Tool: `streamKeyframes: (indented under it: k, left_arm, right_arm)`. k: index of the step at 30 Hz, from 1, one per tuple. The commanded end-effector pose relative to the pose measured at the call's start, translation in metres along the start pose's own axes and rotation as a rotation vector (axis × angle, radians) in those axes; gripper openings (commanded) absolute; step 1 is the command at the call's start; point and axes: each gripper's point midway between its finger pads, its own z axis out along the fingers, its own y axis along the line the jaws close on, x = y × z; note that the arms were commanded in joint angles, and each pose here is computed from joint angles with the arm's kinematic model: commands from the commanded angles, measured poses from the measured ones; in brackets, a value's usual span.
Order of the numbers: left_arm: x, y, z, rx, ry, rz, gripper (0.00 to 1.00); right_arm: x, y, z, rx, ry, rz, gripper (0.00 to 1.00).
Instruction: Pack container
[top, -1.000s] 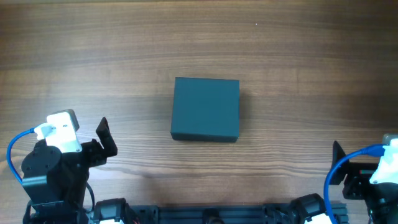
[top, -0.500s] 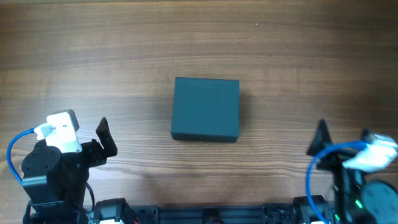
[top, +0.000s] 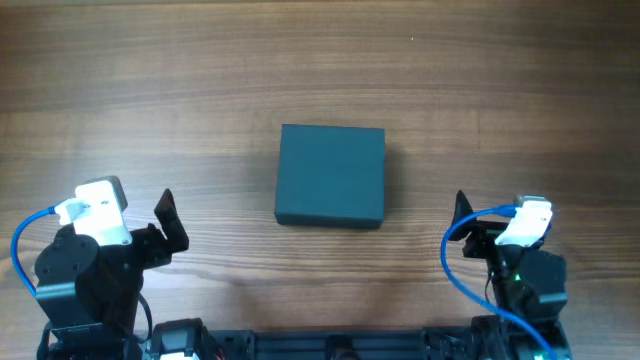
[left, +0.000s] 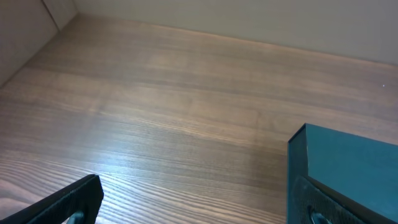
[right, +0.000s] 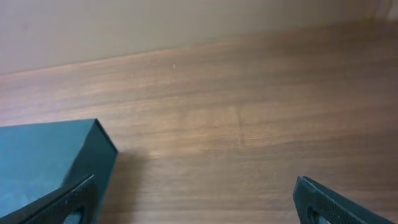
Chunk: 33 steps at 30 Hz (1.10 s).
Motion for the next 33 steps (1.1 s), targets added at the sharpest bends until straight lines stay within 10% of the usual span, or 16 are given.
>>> streamKeyframes:
  k: [1,33]
  left_arm:
    - [-0.002,-0.002,-0.003,0.012,-0.013,0.016,1.0]
    - [-0.002,-0.002,-0.003,0.012,-0.013,0.016,1.0]
  right_arm:
    - [-0.012,-0.003,-0.008,0.002,-0.089,-0.05,1.0]
    - [0.02,-0.022,0.006,0.075,-0.029,-0.111,1.0]
